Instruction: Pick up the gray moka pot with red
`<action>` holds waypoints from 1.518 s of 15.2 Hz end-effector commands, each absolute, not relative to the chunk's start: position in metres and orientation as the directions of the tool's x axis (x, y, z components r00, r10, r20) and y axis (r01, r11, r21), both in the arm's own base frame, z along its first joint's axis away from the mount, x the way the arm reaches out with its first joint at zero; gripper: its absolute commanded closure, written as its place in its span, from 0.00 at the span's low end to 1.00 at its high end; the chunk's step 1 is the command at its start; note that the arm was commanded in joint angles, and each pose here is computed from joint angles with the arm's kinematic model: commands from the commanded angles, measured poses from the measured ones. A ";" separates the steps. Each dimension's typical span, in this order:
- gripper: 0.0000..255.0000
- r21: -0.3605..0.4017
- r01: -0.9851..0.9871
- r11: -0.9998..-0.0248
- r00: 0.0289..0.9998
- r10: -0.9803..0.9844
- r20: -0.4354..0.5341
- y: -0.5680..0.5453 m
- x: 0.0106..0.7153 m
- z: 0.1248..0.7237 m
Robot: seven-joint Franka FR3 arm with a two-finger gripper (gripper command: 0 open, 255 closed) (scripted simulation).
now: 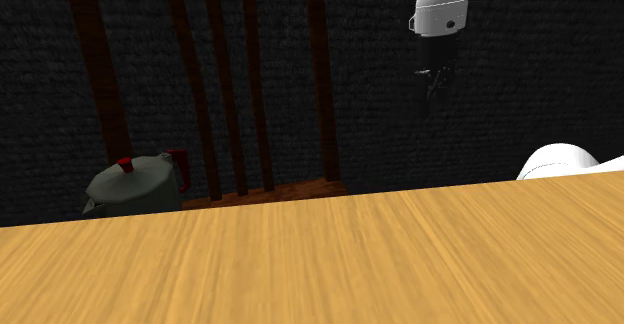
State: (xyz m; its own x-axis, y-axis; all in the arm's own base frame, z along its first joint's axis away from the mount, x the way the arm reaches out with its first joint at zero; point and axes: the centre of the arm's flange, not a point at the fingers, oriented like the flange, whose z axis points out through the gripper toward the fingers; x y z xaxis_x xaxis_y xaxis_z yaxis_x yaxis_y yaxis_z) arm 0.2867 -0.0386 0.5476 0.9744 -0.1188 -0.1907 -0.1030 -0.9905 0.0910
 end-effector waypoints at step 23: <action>0.00 -0.005 -0.603 -0.797 0.775 -0.585 -0.241 0.208 0.345 0.548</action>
